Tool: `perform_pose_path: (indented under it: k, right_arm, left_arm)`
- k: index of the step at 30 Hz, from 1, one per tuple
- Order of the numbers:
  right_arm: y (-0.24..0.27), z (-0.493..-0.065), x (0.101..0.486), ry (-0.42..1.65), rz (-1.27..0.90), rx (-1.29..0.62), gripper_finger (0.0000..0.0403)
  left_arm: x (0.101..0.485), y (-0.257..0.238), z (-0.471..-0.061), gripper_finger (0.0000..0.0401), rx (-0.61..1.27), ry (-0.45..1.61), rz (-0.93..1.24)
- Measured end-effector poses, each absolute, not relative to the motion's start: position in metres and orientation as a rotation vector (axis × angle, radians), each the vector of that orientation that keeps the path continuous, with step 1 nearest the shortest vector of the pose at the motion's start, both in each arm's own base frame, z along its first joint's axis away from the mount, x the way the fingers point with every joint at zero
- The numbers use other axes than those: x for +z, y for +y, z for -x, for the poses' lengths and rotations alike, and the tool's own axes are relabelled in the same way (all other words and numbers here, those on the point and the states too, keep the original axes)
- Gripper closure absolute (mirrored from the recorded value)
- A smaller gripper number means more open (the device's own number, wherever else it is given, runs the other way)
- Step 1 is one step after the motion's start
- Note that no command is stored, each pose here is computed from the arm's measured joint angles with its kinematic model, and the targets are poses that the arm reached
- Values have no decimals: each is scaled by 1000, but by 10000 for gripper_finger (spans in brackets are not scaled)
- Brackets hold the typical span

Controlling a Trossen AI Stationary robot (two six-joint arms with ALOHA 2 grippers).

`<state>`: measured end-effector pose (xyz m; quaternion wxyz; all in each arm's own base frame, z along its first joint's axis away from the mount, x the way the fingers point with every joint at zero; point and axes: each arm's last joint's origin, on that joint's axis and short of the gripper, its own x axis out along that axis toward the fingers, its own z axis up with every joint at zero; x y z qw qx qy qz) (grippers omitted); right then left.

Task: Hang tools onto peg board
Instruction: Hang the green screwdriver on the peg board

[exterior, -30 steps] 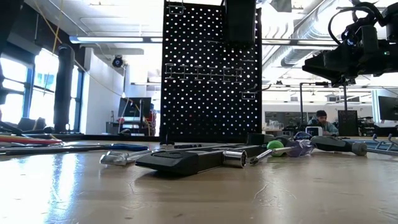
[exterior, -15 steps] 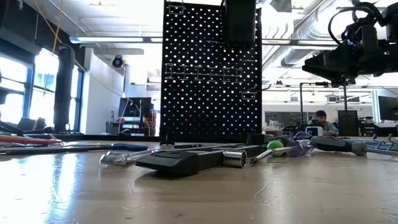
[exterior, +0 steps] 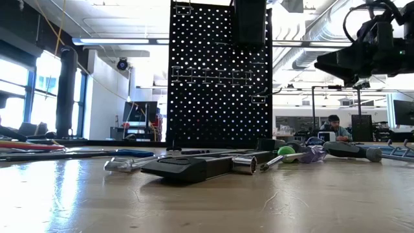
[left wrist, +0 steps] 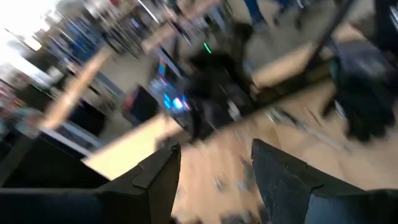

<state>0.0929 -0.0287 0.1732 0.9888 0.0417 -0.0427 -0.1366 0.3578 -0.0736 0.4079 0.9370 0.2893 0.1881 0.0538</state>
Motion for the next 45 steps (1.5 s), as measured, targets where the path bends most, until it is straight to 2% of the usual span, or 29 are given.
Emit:
perform_pose_path:
  k: [2,6,11,17,23,31,35,40,45]
  right_arm:
    - [-29,-93,176,-120,-97,-271,275]
    - [-27,-92,182,-196,-315,-192,275]
    - [-23,-95,179,-133,-355,-48,275]
    - [-19,-103,171,-29,-268,14,275]
    - [-17,-113,174,-22,-197,41,275]
    - [-15,-135,206,57,-107,78,275]
    - [-16,-153,217,213,-36,73,275]
    - [-21,-177,210,483,44,47,275]
    - [-25,-199,190,668,149,62,275]
  left_arm:
    - [397,-73,-357,213,106,433,-563]
    - [366,-69,-359,213,106,540,-534]
    - [324,-59,-359,213,108,639,-491]
    - [276,-43,-359,213,99,667,-364]
    - [236,-29,-353,213,127,632,-275]
    - [217,-16,-347,213,172,624,-225]
    - [213,-15,-346,213,162,627,-207]
    - [212,-15,-346,213,159,635,-207]
    - [212,-15,-346,213,159,636,-207]
